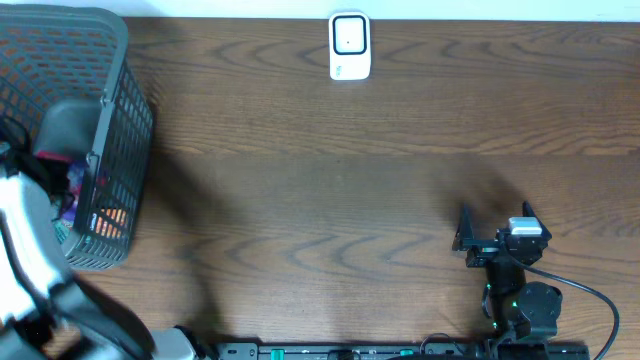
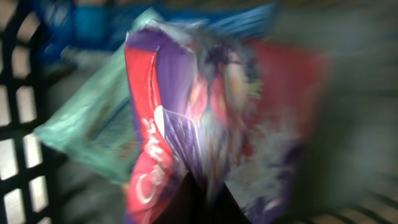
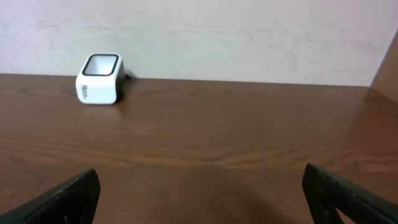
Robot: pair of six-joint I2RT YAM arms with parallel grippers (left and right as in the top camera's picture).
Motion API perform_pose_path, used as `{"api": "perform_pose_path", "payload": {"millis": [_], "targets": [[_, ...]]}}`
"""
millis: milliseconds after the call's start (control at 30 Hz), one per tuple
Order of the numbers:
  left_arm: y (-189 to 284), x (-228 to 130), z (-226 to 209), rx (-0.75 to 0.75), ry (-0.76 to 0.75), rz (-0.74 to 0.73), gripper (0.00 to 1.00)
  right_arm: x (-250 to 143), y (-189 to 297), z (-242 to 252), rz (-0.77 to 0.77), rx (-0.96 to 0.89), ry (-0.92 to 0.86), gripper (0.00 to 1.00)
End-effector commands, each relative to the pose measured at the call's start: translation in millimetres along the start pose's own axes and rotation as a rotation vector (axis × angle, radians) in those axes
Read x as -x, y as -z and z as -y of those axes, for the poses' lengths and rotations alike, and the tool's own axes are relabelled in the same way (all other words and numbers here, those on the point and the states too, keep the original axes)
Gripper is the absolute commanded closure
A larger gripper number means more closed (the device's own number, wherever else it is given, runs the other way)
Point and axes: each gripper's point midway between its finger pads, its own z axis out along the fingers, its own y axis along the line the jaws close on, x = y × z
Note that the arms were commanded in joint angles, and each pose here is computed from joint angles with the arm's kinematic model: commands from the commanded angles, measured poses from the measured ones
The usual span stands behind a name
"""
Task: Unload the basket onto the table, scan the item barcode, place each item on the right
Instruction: 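Grasp the pink-purple snack bag inside the basket with the left gripper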
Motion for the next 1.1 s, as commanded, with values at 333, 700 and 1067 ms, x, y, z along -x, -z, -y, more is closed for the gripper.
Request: {"api": "perform_pose_path", "payload": {"millis": [333,700,1067], "targets": [[262,12,47,-0.708,-0.141,0.460,0.93,-2,0,-2,-0.003,0.005,-0.010,0.01],[159,24,38,-0.368,-0.085,0.337,0.09,-2,0,-2,-0.003,0.005,-0.010,0.01],[0,10,-1,-0.026,0.008,0.006,0.06,-2,0,-2,-0.003,0.005,-0.010,0.01]]}}
